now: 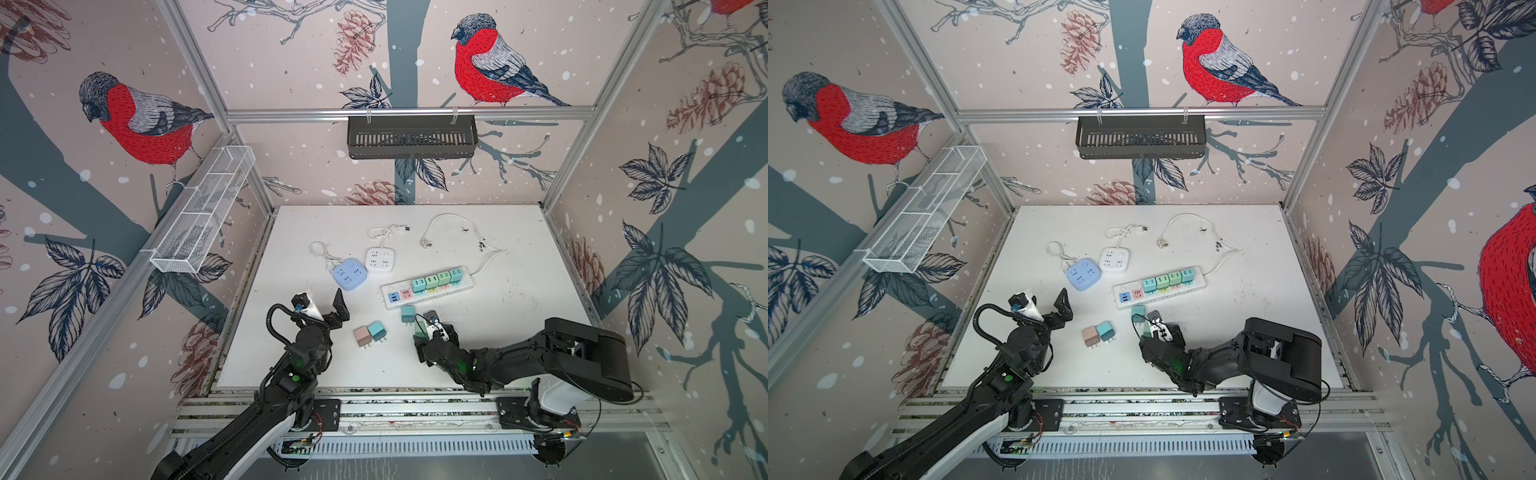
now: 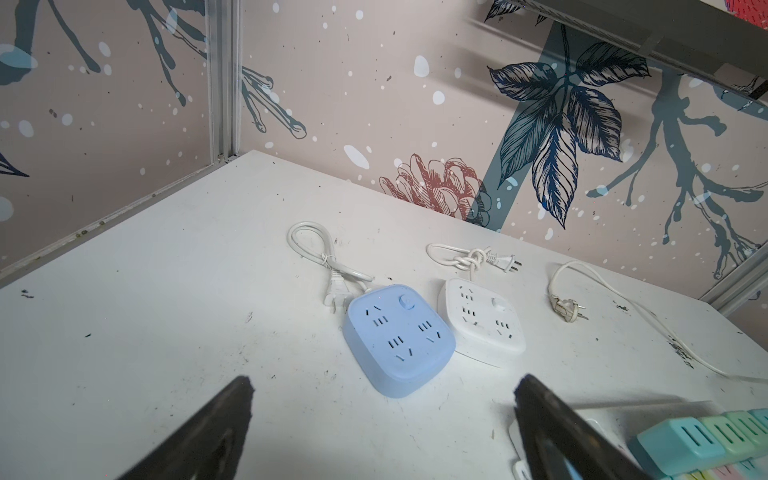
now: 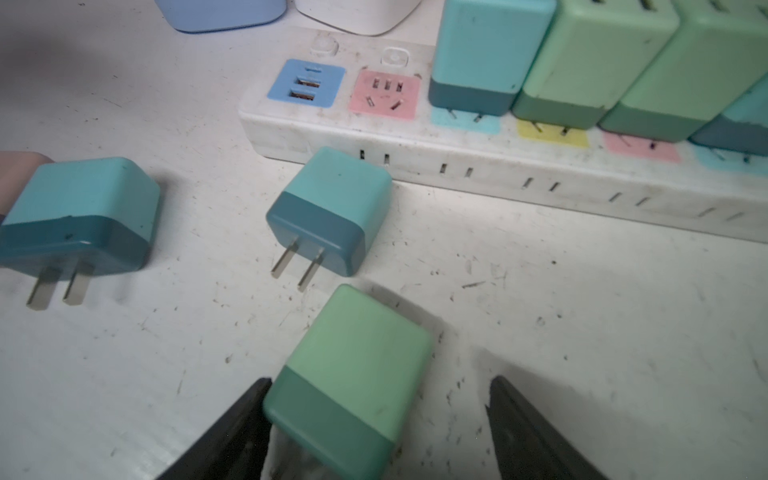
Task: Insert the plug
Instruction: 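Close the right gripper on the light-green plug and lift it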
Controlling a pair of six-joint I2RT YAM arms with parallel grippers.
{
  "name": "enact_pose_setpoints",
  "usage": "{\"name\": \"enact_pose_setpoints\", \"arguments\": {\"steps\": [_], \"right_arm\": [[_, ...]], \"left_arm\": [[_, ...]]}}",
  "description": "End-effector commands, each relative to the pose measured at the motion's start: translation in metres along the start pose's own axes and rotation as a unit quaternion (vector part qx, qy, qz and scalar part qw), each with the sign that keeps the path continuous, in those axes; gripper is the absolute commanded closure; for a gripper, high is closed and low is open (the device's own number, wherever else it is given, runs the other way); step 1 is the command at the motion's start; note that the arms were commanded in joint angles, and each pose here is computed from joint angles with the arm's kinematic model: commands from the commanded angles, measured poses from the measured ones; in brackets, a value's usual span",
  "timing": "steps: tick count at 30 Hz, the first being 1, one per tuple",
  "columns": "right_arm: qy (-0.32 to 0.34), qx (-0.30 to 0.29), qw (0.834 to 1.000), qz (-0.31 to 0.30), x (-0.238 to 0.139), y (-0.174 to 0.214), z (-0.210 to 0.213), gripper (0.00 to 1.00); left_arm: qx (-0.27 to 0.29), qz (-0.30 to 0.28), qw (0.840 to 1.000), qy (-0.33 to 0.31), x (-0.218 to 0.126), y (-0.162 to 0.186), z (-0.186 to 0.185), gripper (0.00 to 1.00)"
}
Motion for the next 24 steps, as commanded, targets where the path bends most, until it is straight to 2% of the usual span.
{"name": "enact_pose_setpoints", "arguments": {"steps": [1, 10, 18, 20, 24], "right_arm": [[0.022, 0.007, 1.0, -0.001, -0.004, 0.004, -0.011, 0.22], [0.003, 0.019, 1.0, -0.006, -0.006, 0.005, -0.015, 0.27], [-0.014, -0.011, 1.0, 0.013, 0.01, 0.01, -0.007, 0.29], [-0.014, -0.011, 1.0, 0.02, 0.012, 0.012, -0.011, 0.31], [-0.016, -0.004, 1.0, 0.023, 0.011, 0.015, -0.017, 0.43]], "left_arm": [[-0.005, -0.008, 1.0, 0.0, -0.001, 0.003, 0.004, 0.02], [-0.006, -0.008, 1.0, 0.004, -0.002, 0.004, 0.003, 0.02], [-0.005, -0.007, 1.0, 0.005, -0.001, 0.003, 0.002, 0.02], [-0.006, -0.007, 1.0, 0.004, -0.001, 0.003, 0.002, 0.02], [-0.005, -0.005, 1.0, 0.005, -0.001, 0.004, 0.002, 0.02]]}}
Point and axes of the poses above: each gripper's point midway between its finger pads, its own x axis out along the fingers, its own z axis along the line the jaws close on, y = z × x, the point moved 4 cm from there along -x, back along the fingers, and after that the axes turned 2 degrees about -x, right-handed, at the moved point
